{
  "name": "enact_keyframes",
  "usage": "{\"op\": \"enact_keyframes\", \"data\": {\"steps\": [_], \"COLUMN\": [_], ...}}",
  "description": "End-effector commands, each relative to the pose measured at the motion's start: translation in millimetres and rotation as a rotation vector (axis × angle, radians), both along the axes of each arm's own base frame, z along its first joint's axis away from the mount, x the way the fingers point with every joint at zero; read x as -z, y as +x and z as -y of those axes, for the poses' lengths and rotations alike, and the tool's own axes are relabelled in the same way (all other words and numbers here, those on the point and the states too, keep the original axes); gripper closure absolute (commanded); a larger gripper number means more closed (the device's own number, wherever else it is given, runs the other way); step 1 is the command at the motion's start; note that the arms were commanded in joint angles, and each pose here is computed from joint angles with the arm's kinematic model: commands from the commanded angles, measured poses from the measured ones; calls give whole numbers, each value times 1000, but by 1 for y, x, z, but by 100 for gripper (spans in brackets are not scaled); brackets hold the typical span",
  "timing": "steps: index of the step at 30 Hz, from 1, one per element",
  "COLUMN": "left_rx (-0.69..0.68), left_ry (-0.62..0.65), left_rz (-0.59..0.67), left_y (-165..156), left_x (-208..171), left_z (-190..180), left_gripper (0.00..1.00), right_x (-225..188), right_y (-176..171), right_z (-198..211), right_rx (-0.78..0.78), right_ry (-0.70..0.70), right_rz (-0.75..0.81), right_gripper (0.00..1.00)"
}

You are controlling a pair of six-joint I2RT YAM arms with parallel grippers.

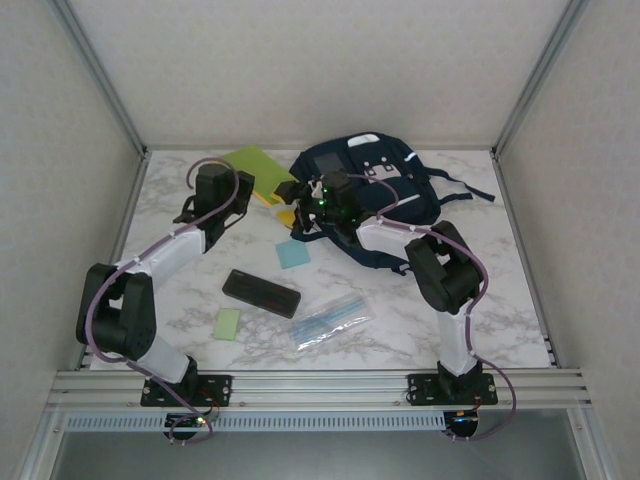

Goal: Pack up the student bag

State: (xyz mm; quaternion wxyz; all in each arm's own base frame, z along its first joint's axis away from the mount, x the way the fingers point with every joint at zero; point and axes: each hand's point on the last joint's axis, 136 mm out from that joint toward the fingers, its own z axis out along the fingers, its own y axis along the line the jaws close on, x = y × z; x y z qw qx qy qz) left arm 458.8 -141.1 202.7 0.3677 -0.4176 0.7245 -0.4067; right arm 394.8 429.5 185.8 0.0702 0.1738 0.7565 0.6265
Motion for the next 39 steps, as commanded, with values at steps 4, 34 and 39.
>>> {"op": "enact_keyframes", "data": {"steps": [4,34,39], "left_rx": [9,1268,1407], "left_ry": [-32,951,1020], "left_rz": [26,192,200], "left_y": [-14,-102,-114], "left_x": [-9,29,57], "left_z": [8,291,322], "left_gripper": [99,12,16], "right_x": [-18,-62,-55], "right_y": [16,-30,-53], "right_z": [13,418,443], "right_rx": [79,615,679], "right_ry": [48,-860,-873], "right_rz": [38,158,131], "right_gripper": [100,100,100]}}
